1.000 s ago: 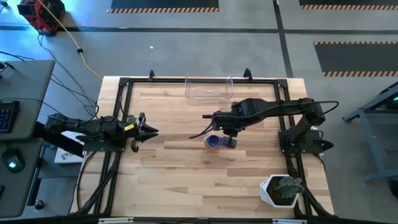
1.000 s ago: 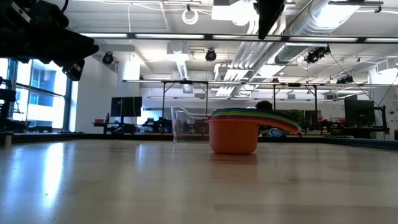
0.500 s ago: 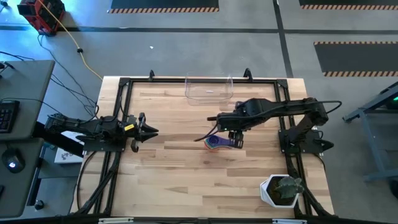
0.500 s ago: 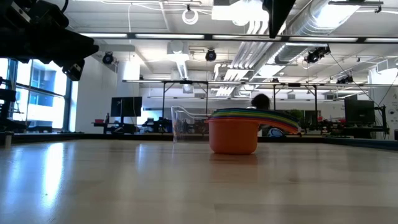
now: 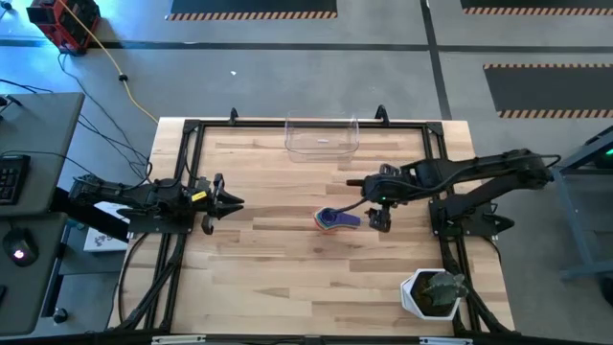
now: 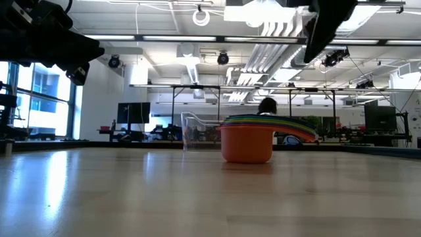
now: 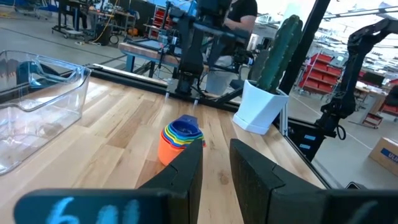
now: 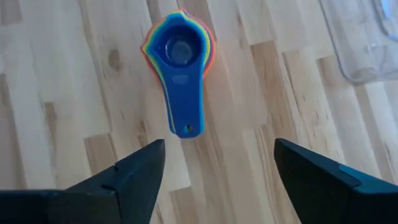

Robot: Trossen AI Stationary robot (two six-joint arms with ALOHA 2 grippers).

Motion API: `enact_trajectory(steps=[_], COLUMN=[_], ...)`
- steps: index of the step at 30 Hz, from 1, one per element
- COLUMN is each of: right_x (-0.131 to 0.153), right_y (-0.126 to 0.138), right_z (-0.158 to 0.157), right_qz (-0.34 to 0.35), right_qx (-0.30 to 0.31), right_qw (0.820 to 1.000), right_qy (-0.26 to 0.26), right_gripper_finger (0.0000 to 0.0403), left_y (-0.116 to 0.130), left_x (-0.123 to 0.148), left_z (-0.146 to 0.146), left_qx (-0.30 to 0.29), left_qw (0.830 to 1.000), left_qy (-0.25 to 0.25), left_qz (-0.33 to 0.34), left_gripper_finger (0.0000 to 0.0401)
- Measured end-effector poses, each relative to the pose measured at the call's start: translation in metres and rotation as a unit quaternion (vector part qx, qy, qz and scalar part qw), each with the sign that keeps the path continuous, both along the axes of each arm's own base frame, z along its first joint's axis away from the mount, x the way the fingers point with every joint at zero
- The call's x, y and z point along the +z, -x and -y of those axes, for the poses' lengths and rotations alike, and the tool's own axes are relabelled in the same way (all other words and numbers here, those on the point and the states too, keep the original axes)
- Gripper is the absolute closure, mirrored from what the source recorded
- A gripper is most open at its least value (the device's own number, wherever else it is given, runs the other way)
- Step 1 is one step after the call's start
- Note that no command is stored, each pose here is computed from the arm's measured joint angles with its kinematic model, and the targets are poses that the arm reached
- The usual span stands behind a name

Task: Nest measuring cups in basket
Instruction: Put the nested measuring cups into the transparent bin

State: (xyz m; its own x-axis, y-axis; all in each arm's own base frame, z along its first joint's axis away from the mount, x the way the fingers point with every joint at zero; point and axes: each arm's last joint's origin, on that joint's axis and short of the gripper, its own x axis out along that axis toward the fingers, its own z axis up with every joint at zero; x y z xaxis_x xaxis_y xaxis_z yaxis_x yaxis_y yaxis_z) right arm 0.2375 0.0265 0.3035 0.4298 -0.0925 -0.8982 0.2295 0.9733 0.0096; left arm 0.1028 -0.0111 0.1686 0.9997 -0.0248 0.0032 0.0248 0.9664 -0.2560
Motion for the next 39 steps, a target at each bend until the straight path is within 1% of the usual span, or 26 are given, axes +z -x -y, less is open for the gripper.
enact_trajectory(steps=[3, 6, 9, 11, 13, 16, 24, 39], right_x=[-0.012, -0.023, -0.033, -0.038, -0.042, -0.051, -0.079, -0.107], right_y=[0.003, 0.001, -0.003, -0.006, -0.011, -0.02, -0.041, -0.056], right_z=[0.0, 0.003, 0.006, 0.008, 0.009, 0.008, 0.008, 0.013], right_qz=[-0.004, -0.004, 0.007, 0.017, 0.028, 0.025, -0.012, -0.049], right_qx=[0.011, 0.025, 0.033, 0.034, 0.038, 0.043, 0.065, 0.072], right_qw=[1.0, 1.0, 0.999, 0.999, 0.999, 0.999, 0.998, 0.996], right_qy=[0.006, 0.017, 0.022, 0.019, 0.015, 0.01, -0.019, -0.035], right_gripper_finger=[0.0089, 0.0058, 0.003, 0.002, 0.0017, 0.0015, 0.0015, 0.0016], left_y=[0.0, 0.0, 0.0, 0.0, 0.0, 0.0, 0.0, 0.0], left_x=[0.0, 0.0, 0.0, 0.0, 0.0, 0.0, 0.0, 0.0], left_z=[0.0, 0.0, 0.0, 0.0, 0.0, 0.0, 0.0, 0.0], left_qx=[0.0, 0.0, 0.0, 0.0, 0.0, 0.0, 0.0, 0.0], left_qw=[1.0, 1.0, 1.0, 1.0, 1.0, 1.0, 1.0, 1.0], left_qy=[0.0, 0.0, 0.0, 0.0, 0.0, 0.0, 0.0, 0.0], left_qz=[0.0, 0.0, 0.0, 0.0, 0.0, -0.001, -0.001, -0.001], left_gripper_finger=[0.033, 0.033, 0.033, 0.033, 0.033, 0.033, 0.033, 0.033])
